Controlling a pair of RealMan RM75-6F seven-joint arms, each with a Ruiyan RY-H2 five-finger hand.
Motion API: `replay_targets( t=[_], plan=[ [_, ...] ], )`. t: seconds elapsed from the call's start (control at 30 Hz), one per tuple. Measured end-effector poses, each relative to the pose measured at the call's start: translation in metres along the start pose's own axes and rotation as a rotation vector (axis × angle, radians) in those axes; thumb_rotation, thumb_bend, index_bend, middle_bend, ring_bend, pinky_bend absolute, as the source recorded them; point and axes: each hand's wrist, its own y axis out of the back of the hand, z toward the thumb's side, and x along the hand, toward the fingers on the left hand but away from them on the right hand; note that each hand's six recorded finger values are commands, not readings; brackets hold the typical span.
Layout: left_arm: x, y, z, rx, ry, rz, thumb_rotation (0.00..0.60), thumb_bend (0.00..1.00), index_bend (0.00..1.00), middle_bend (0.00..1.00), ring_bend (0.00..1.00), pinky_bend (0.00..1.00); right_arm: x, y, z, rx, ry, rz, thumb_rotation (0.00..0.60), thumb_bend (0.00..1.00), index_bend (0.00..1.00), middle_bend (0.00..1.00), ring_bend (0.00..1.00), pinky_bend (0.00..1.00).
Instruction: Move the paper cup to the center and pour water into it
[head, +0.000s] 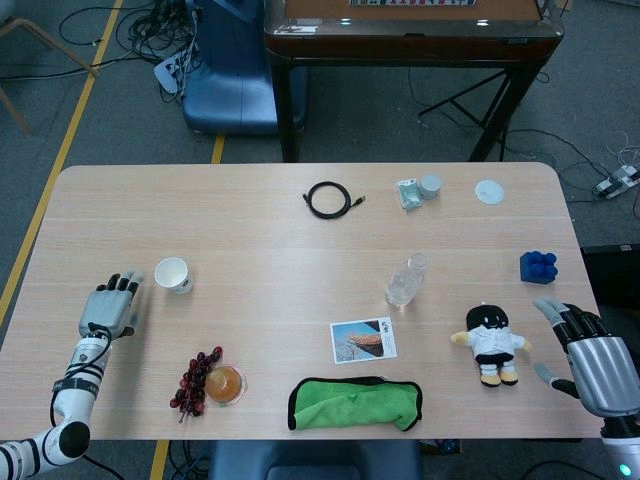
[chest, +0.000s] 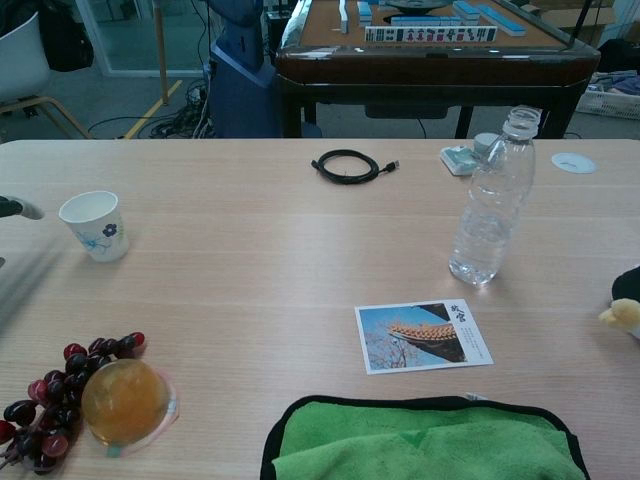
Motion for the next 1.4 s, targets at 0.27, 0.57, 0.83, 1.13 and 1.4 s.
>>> replay_targets(
  t=[0.27,0.57,0.83,1.13,1.4],
  plan=[
    [0.015,-0.001,0.009,0.004,0.006,-0.011,0.600,0.47,0.03,0.00,0.00,0.17,0.001,0.002,0.000,-0.004,0.004,-0.004,0.600,0.00,0.16,0.19,0.18,0.29],
    [0.027,-0.005,0.021,0.013,-0.003,-0.024,0.600,0.47,0.02,0.00,0.00,0.17,0.003,0.003,0.002,-0.006,0.011,-0.011,0.600,0.00,0.16,0.19,0.18,0.29],
    [0.026,0.001,0.039,0.012,-0.046,-0.009,0.600,0.47,0.02,0.00,0.00,0.17,0.003,0.003,0.002,-0.007,0.014,-0.008,0.600,0.00,0.16,0.19,0.18,0.29],
    [0.022,0.006,0.070,0.035,-0.105,-0.003,0.600,0.47,0.02,0.00,0.00,0.16,0.005,0.004,0.004,-0.010,0.021,-0.012,0.600,0.00,0.16,0.19,0.18,0.29],
    [0.024,0.010,0.094,0.052,-0.146,0.007,0.600,0.47,0.02,0.00,0.00,0.16,0.006,0.006,0.005,-0.016,0.027,-0.016,0.600,0.00,0.16,0.19,0.18,0.29]
  ],
)
